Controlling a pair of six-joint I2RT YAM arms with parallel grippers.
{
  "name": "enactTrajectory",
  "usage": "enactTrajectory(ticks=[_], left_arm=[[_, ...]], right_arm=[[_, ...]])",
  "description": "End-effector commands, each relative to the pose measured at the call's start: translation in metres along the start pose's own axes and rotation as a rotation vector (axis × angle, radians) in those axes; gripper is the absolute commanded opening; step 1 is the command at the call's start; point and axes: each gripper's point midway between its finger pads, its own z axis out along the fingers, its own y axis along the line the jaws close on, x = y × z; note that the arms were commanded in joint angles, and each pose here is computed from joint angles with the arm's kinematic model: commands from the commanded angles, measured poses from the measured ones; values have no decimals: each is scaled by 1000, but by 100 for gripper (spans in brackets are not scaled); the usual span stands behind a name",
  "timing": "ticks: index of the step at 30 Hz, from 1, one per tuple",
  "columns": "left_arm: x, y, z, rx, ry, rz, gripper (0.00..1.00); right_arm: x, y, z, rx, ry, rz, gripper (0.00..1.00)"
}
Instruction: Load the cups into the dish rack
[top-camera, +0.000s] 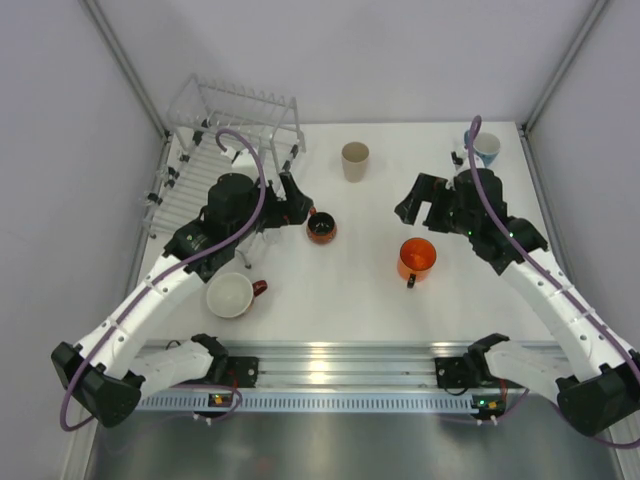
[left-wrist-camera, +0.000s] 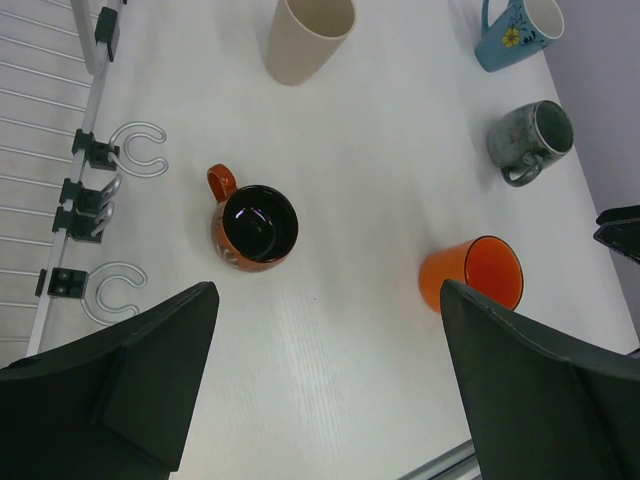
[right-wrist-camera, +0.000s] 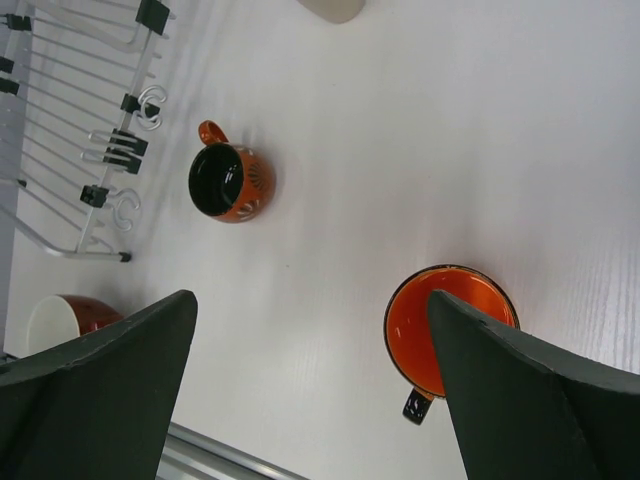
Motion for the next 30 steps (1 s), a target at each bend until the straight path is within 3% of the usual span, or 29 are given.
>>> enactTrajectory(ticks=[1, 11, 19, 25, 30], left_arm=[[-5, 4, -3, -19, -23, 6, 98], [0, 8, -5, -36, -15, -10, 98], [11, -8, -7, 62, 44, 3, 98], [21, -26, -7, 168, 94, 4, 98], [34, -35, -6, 236, 124, -33, 98]], right_arm=[[-25, 9, -11, -37, -89, 13, 99], [-18, 5, -6, -16, -55, 9, 99], [-11, -28, -1, 145, -11, -82, 99], [10, -41, 7, 163, 53, -120, 100], [26, -59, 4, 221, 98, -139, 92]])
